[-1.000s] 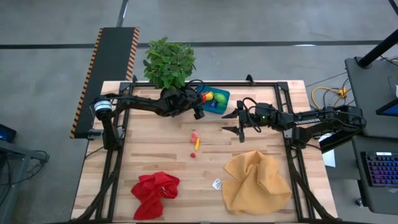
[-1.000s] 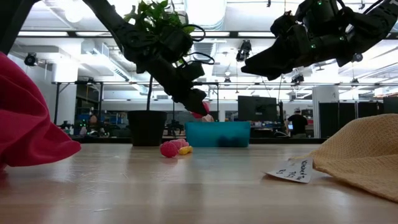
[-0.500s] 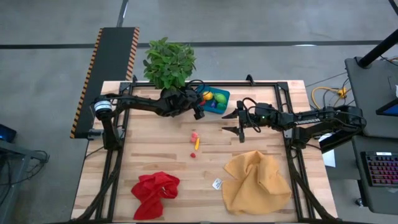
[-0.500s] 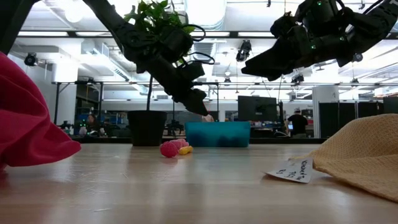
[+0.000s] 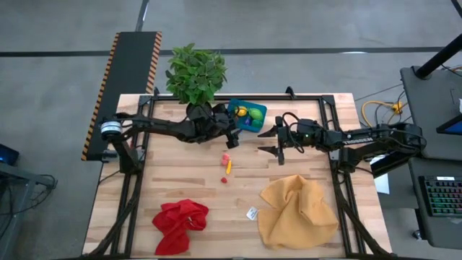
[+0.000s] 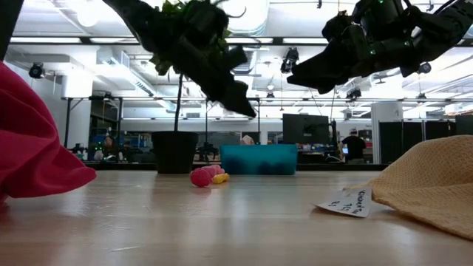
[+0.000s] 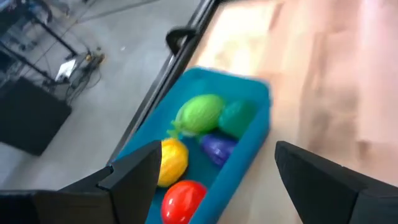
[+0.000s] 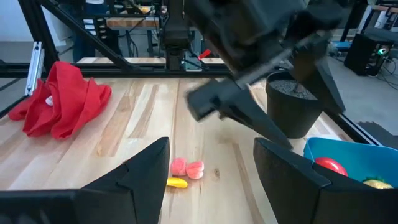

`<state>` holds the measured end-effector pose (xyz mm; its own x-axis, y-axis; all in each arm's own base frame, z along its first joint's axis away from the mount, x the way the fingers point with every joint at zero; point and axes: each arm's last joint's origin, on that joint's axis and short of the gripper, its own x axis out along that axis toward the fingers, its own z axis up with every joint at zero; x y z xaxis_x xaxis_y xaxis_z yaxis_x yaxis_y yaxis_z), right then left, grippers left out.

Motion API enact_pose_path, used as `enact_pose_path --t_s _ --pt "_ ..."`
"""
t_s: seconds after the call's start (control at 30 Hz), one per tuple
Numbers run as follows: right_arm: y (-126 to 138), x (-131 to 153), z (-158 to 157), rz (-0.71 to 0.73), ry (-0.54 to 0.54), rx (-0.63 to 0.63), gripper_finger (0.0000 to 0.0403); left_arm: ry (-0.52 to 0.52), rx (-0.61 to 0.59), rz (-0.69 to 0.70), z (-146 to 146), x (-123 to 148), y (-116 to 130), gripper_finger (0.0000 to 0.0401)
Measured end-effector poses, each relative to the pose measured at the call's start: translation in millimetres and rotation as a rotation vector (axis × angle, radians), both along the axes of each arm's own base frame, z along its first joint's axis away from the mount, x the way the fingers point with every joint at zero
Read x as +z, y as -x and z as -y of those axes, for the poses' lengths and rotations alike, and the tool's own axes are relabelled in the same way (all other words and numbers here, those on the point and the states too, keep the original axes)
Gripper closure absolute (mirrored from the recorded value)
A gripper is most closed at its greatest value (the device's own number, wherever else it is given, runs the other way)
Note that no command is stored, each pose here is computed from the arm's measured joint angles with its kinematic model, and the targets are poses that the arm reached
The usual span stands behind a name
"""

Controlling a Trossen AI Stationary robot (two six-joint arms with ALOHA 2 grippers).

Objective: Pick and placing Produce into tupperware
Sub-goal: Put the red raspberry into the blue bin

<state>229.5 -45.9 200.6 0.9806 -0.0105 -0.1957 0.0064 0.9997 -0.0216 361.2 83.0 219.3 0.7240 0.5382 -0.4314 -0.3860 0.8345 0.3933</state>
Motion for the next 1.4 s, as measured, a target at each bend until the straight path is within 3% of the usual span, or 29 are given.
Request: enact_pose_path --t_s 0.33,0.5,0.7,0.97,1.4 --pt "2 0 0 0.0 -0.001 0.0 0.0177 0.109 -0.223 -0.075 50 7 10 0.0103" --pt "2 -1 -1 -0.011 -0.003 0.0 0.0177 0.119 -0.284 -0.265 68 -6 19 0.0103" --pt "2 -1 -1 -0.015 -0.004 0.0 0.0177 0.138 -0.286 -0.384 71 -16 28 0.0103" --pt "2 -1 -1 -0.016 -0.004 0.0 0.0177 0.207 -0.405 -0.415 75 -23 30 0.0104" --pt "3 -2 -1 -0.02 -0.005 0.0 0.0177 0.225 -0.406 -0.436 72 -27 33 0.0104"
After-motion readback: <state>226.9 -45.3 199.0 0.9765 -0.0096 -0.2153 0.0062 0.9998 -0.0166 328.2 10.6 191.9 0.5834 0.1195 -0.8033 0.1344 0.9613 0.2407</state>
